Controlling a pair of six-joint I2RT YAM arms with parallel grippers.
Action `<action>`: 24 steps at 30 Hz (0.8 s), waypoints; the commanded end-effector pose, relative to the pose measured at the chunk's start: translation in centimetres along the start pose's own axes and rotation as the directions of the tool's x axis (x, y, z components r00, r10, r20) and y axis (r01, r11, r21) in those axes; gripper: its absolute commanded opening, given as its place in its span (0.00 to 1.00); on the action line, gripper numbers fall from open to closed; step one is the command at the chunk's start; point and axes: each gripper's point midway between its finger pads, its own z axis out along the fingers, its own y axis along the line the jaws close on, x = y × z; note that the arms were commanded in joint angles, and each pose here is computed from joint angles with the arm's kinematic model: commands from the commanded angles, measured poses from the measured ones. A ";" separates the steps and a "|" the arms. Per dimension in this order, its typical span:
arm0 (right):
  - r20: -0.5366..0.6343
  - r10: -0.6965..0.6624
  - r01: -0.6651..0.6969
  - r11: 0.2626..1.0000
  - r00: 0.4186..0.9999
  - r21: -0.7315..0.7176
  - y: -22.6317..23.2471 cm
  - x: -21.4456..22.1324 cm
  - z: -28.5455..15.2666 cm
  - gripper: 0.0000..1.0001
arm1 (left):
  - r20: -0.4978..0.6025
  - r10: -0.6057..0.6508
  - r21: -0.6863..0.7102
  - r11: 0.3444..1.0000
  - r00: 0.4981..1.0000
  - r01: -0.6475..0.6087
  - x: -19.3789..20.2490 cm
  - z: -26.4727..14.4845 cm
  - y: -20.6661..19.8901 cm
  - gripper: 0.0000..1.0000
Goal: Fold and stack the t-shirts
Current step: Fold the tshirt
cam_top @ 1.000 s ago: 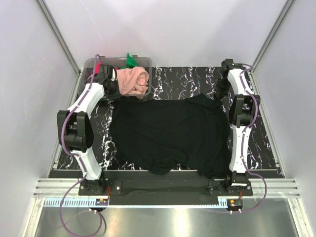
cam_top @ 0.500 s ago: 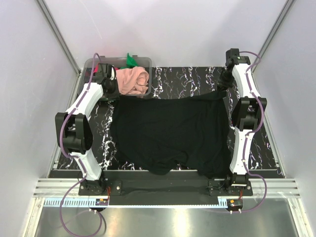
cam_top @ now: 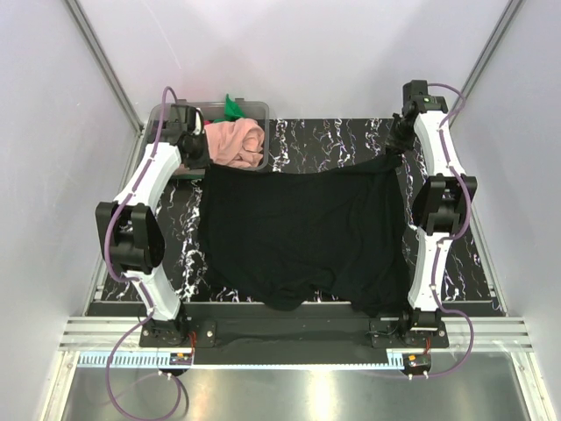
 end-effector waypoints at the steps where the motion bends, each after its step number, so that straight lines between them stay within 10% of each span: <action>1: 0.143 -0.017 0.027 0.997 0.990 -0.071 1.5 -2.8 -5.1 0.00 | 0.109 0.007 -0.004 1.000 0.994 -0.007 -2.9 -3.3 0.3 0.00; 24: 0.166 -0.012 0.035 0.990 0.986 -0.136 2.2 -1.5 -8.9 0.00 | 0.098 -0.040 -0.028 0.999 0.994 0.043 -2.5 -4.4 2.8 0.00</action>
